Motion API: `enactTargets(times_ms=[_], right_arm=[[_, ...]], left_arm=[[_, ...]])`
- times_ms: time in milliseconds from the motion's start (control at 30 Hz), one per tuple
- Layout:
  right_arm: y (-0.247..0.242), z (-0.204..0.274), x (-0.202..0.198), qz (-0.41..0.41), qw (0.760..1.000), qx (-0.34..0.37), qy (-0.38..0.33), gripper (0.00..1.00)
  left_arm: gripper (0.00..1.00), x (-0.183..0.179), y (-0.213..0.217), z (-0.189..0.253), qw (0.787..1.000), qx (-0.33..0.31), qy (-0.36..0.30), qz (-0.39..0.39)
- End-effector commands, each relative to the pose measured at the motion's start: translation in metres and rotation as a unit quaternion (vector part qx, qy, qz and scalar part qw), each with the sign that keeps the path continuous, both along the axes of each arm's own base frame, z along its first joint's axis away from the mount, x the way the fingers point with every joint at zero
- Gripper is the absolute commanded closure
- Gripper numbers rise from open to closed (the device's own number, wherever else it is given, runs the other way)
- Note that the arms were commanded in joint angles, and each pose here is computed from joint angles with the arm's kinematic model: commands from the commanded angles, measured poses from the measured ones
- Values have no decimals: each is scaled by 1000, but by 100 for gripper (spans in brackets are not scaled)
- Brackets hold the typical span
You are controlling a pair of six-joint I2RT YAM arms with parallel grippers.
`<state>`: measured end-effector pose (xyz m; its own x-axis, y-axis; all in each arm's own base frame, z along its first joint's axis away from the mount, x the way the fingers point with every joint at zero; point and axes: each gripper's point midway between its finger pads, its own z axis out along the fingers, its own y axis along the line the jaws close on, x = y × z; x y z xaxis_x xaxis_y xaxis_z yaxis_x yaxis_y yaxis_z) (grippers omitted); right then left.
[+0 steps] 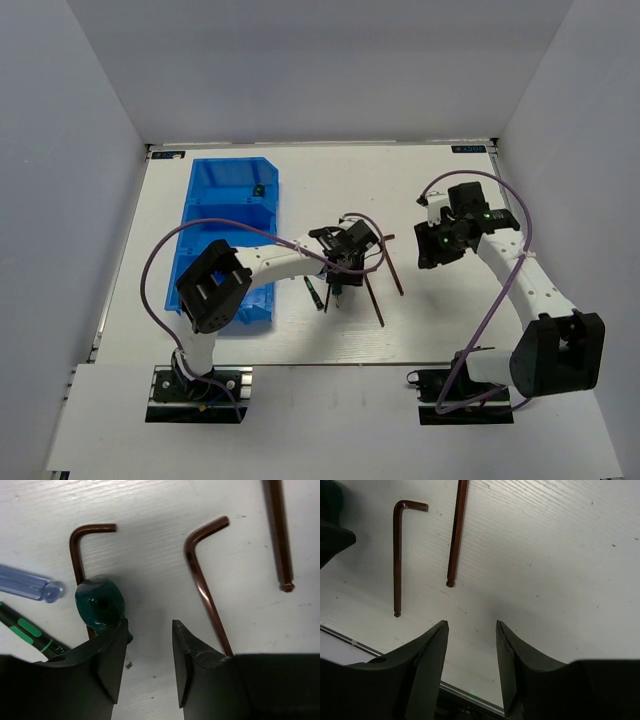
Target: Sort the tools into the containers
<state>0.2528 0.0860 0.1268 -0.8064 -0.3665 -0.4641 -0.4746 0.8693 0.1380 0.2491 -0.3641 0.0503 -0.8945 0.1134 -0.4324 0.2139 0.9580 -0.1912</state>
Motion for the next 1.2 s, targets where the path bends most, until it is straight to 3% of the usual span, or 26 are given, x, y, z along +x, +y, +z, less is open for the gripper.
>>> enactTargets(times_ms=[0,333,500,1167], right_arm=[[0,4,-2,-7,1000,20,-3,51],[-7,-3,-5,-23,999,45,15,51],[-7,-11,-12,-24,998,56,32,51],[-4,-22,-25,-30,996,71,47,51]], left_arm=[[48,8,12,14,998,23,-23,47],[49,11,5,72,993,5,-98,61],[49,0,31,56,992,34,-89,82],[49,12,34,7,989,101,-66,88]])
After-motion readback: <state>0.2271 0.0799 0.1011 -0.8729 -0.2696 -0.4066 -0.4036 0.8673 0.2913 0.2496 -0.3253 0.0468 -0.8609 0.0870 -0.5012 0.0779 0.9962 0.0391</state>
